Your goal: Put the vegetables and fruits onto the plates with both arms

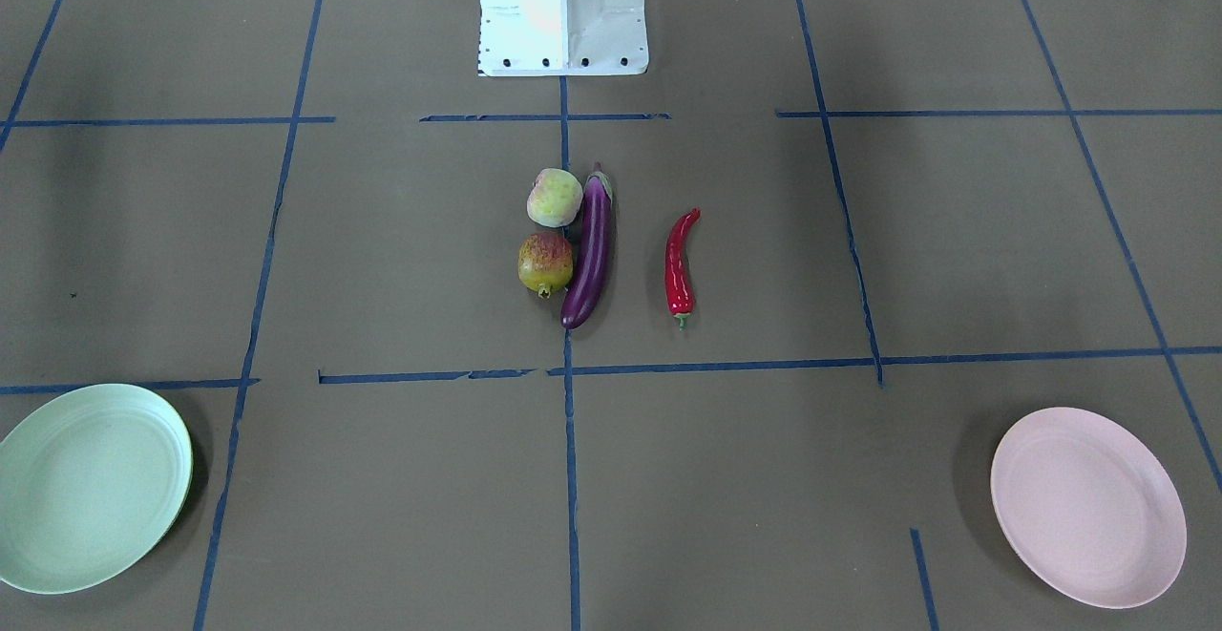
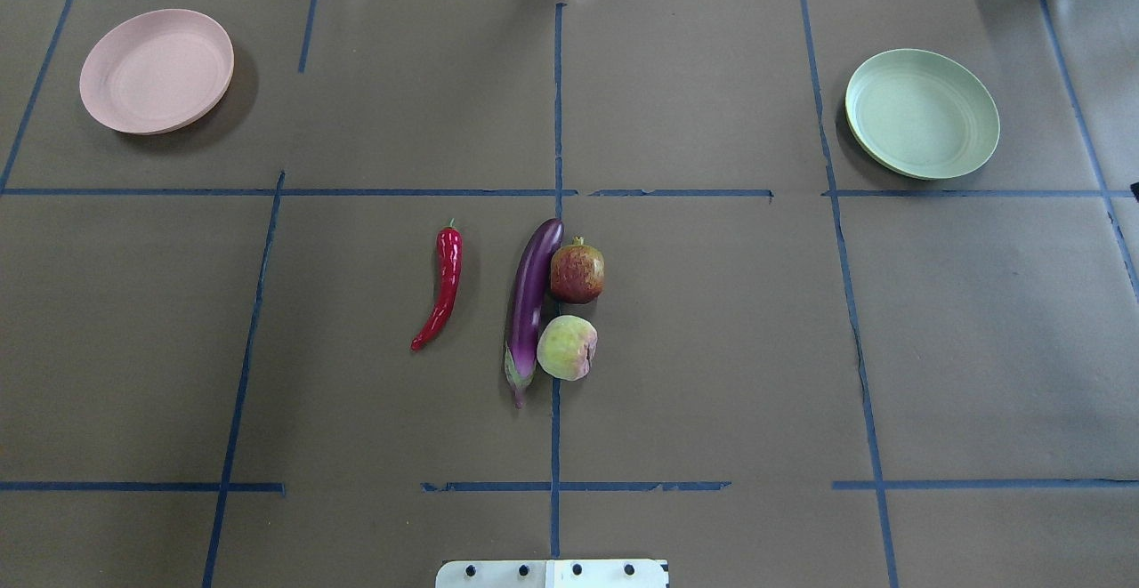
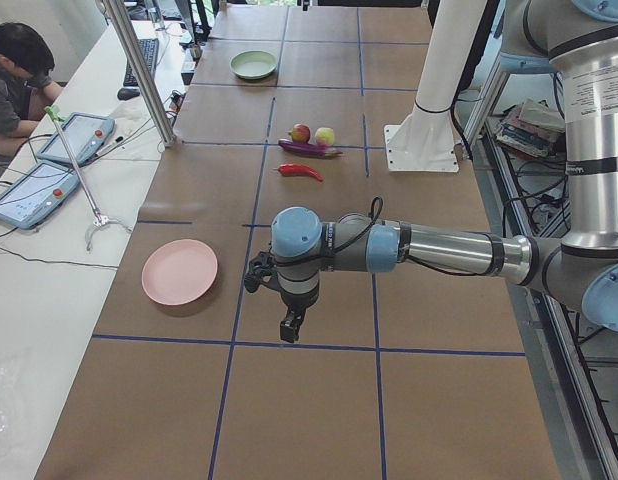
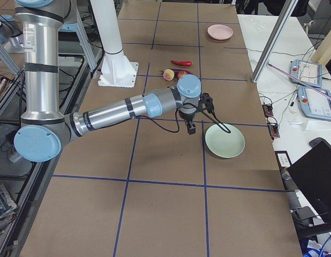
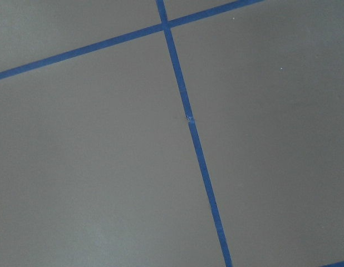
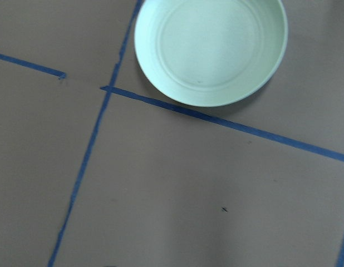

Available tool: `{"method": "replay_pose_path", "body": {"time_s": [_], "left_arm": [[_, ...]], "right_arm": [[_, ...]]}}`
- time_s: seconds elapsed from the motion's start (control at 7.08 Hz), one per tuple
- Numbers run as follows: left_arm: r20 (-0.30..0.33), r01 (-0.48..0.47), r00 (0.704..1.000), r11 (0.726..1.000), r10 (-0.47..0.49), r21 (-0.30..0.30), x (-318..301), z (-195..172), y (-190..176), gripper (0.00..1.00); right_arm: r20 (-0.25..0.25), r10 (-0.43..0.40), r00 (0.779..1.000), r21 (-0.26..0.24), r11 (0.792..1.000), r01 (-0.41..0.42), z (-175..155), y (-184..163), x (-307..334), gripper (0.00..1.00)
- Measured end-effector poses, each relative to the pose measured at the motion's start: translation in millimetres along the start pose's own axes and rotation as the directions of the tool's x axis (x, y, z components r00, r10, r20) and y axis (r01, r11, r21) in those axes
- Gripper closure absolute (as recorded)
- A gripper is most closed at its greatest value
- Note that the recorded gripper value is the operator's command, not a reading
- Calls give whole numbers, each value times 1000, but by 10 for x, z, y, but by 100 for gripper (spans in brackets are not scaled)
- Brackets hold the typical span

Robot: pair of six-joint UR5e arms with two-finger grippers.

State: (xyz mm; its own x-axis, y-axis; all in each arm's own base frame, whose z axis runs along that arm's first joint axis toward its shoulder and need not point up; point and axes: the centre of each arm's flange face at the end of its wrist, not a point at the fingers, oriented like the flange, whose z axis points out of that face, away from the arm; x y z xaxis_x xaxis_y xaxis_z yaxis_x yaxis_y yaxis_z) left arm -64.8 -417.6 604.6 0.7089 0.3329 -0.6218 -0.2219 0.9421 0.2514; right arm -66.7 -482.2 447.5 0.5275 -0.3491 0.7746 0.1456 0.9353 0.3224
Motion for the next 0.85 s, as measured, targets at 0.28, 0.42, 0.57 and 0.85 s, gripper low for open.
{"method": "replay_pose_path", "body": {"time_s": [0.28, 0.42, 0.57, 0.85], "left_arm": [[17, -56, 998, 997, 55, 57, -75, 6, -272, 0], [16, -67, 998, 996, 66, 65, -115, 22, -397, 0], [14, -72, 997, 995, 71, 65, -132, 44, -453, 0], [12, -79, 997, 995, 78, 64, -128, 62, -491, 0]], "right_arm": [[19, 34, 999, -1, 999, -34, 242, -549, -919, 0], [5, 64, 998, 5, 998, -64, 458, -781, -1498, 0], [-33, 86, 996, 20, 996, -86, 806, -904, -2156, 0], [-86, 129, 988, 68, 990, -123, 1548, -902, -3439, 0]]}}
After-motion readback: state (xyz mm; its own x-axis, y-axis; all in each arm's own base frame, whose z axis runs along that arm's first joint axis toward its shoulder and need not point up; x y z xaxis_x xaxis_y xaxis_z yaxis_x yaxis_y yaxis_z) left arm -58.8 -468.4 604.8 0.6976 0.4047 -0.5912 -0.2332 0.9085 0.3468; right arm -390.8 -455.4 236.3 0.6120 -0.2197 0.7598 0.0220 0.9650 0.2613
